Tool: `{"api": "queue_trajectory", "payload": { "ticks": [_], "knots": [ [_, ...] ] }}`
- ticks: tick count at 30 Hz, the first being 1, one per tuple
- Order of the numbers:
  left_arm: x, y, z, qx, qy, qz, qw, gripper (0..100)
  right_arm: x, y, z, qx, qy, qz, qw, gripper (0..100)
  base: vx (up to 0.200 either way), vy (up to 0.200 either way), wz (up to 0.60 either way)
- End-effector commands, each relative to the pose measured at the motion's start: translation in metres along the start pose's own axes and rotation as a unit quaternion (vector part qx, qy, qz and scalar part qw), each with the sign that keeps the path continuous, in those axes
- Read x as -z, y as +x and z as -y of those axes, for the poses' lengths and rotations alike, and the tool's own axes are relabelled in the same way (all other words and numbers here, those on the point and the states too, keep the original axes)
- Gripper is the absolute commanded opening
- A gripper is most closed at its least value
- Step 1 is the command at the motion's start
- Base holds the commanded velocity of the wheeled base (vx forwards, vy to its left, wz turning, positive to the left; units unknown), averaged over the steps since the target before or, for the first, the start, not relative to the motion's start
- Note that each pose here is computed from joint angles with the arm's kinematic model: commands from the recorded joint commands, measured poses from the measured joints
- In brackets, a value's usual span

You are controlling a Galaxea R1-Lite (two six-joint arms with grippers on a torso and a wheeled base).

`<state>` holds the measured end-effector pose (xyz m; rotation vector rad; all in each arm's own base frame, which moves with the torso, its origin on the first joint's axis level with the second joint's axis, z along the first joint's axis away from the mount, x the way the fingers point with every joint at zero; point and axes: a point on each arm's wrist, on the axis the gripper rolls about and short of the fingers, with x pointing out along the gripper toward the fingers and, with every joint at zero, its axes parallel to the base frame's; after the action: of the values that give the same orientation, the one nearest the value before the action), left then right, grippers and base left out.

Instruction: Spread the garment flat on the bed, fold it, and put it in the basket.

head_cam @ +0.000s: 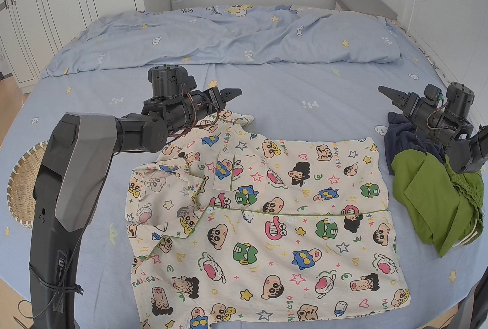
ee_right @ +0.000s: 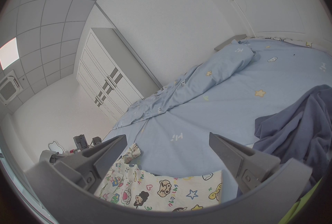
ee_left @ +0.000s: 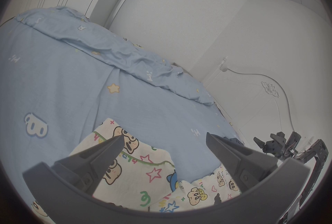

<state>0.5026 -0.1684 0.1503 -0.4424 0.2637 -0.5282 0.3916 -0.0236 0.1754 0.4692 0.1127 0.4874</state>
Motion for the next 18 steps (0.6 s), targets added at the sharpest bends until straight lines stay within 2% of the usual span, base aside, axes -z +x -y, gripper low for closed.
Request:
{"api": "queue_trajectory", "payload": {
  "ticks": [1, 4, 5, 7, 10, 11, 12, 15, 18],
  "knots": [
    [-0.005, -0.003, 0.000, -0.002, -0.004, 0.005, 1.0000, 100, 0.002, -0.001, -0.001, -0.001, 0.004, -0.007, 1.0000, 100, 0.000, 0.000, 0.00],
    [-0.018, -0.010, 0.000, -0.005, -0.029, 0.017, 0.9994, 100, 0.008, 0.000, -0.001, 0.001, 0.010, -0.016, 0.9998, 100, 0.000, 0.000, 0.00],
    [-0.040, -0.023, 0.001, -0.002, -0.052, 0.038, 0.9979, 100, 0.009, 0.001, -0.003, -0.001, 0.010, -0.019, 0.9998, 100, 0.000, 0.000, 0.00],
    [-0.057, -0.045, -0.002, 0.001, -0.089, 0.037, 0.9954, 100, 0.010, 0.000, -0.003, 0.000, 0.014, -0.024, 0.9996, 100, 0.000, 0.000, 0.00],
    [-0.063, -0.059, -0.004, 0.013, -0.109, 0.023, 0.9937, 100, 0.011, -0.001, -0.004, 0.003, 0.018, -0.029, 0.9994, 100, 0.000, 0.000, 0.00],
    [-0.064, -0.080, -0.018, 0.033, -0.128, -0.011, 0.9912, 100, 0.005, -0.006, -0.011, 0.003, 0.016, -0.028, 0.9995, 100, 0.000, 0.000, 0.00],
    [-0.064, -0.086, -0.026, 0.035, -0.132, -0.016, 0.9904, 100, 0.003, -0.009, -0.014, 0.001, 0.015, -0.027, 0.9995, 100, 0.000, 0.000, 0.00],
    [-0.055, -0.095, -0.046, 0.028, -0.141, -0.030, 0.9891, 100, -0.006, -0.018, -0.027, -0.004, 0.011, -0.021, 0.9997, 100, 0.000, 0.000, 0.00],
    [-0.051, -0.100, -0.057, 0.019, -0.141, -0.024, 0.9895, 100, -0.011, -0.024, -0.038, -0.008, 0.010, -0.022, 0.9997, 100, 0.000, 0.000, 0.00]
  ]
}}
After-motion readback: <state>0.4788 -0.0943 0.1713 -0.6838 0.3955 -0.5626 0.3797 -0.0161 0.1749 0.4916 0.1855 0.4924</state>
